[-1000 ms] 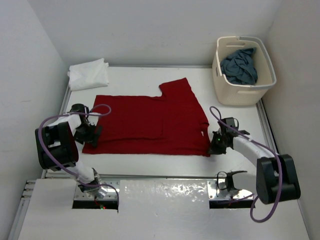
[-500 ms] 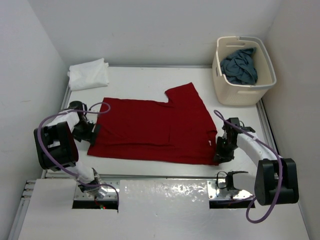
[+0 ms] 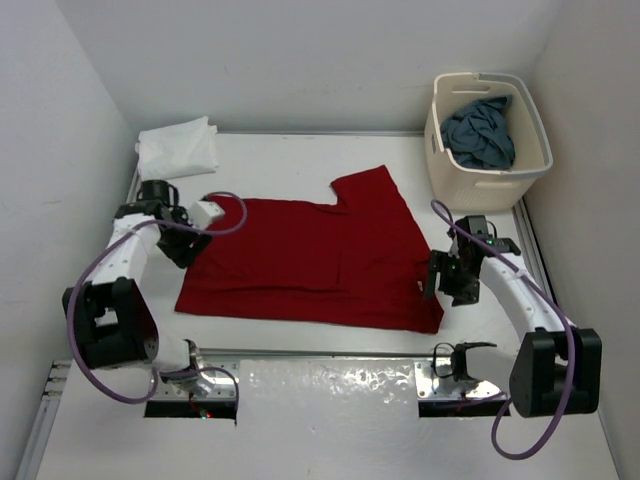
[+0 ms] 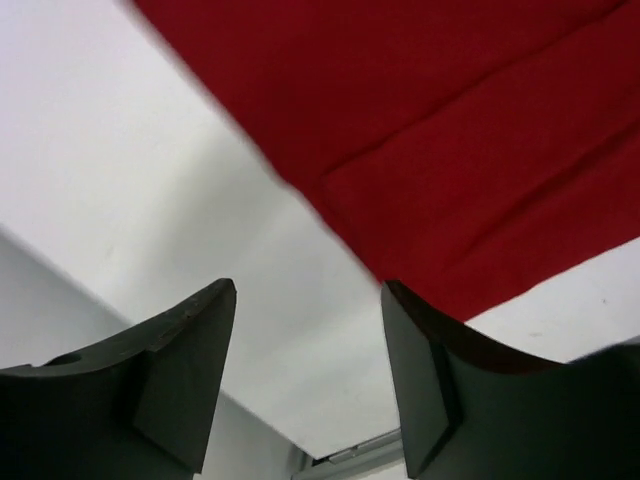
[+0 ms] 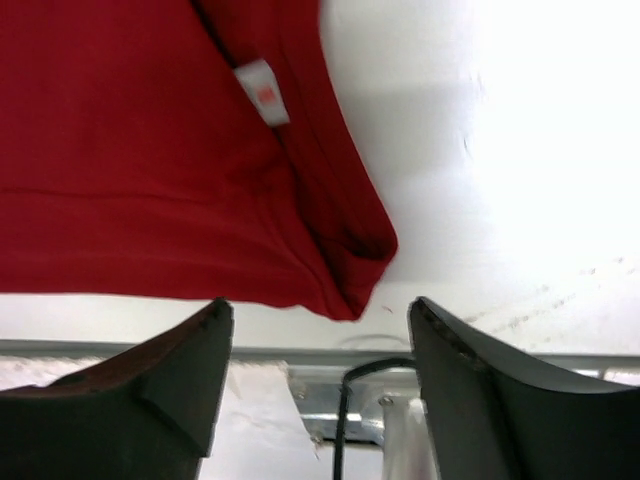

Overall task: Fold and stack the t-shirts
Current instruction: Fold the flattened tshirt in 1/3 of the way

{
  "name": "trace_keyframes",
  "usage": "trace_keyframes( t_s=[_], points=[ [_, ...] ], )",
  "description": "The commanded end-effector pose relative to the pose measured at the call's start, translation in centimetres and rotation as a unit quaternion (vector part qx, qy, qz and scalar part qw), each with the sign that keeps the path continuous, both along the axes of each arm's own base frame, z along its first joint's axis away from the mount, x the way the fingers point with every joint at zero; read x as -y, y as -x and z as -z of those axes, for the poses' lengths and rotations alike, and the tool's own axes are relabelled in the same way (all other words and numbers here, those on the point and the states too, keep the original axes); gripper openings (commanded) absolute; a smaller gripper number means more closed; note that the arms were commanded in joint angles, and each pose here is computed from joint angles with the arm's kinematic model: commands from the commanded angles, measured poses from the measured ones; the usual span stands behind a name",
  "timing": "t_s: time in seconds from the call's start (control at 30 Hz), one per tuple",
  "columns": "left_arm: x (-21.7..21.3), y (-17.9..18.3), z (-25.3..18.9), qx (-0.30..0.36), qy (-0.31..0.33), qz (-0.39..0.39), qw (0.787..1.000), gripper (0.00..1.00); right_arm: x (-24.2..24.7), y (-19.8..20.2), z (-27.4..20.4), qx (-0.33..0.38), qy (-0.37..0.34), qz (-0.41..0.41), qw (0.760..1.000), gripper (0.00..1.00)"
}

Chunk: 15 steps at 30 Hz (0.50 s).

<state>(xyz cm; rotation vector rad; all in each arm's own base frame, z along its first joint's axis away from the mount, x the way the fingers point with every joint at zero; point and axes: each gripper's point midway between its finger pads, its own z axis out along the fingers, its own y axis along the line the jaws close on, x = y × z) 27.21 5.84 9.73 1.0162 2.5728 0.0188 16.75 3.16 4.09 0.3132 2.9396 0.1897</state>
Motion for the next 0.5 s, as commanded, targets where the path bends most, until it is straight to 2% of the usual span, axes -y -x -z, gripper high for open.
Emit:
trace_keyframes(
  t_s=[0.0, 0.03, 0.1, 0.2, 0.3, 0.47],
  points=[
    [-0.6, -3.1, 1.8, 0.029, -0.051, -0.001, 0.998, 0.55, 0.0, -2.5, -1.7, 0.043, -0.001, -0.017, 0.999, 0.67],
    [-1.1, -3.9, 1.7, 0.036, -0.036, -0.049, 0.998, 0.43, -0.1, -3.2, -2.2, 0.056, -0.004, -0.02, 0.998, 0.64],
    [-0.9, -4.3, 2.1, 0.011, 0.02, -0.06, 0.998, 0.41, -0.6, -4.2, -2.9, 0.076, -0.016, -0.026, 0.997, 0.6],
    [0.5, -2.8, 4.1, -0.026, 0.046, -0.026, 0.998, 0.46, -1.4, -6.5, -3.4, 0.118, -0.034, -0.033, 0.992, 0.6],
    [1.6, -1.6, 5.3, -0.041, 0.067, 0.006, 0.997, 0.51, -2.0, -7.8, -3.2, 0.13, -0.041, -0.039, 0.99, 0.6],
    [1.7, -2.8, 7.3, -0.057, 0.089, -0.063, 0.992, 0.53, -2.7, -9.5, -1.6, 0.13, -0.032, -0.037, 0.99, 0.59]
  ],
)
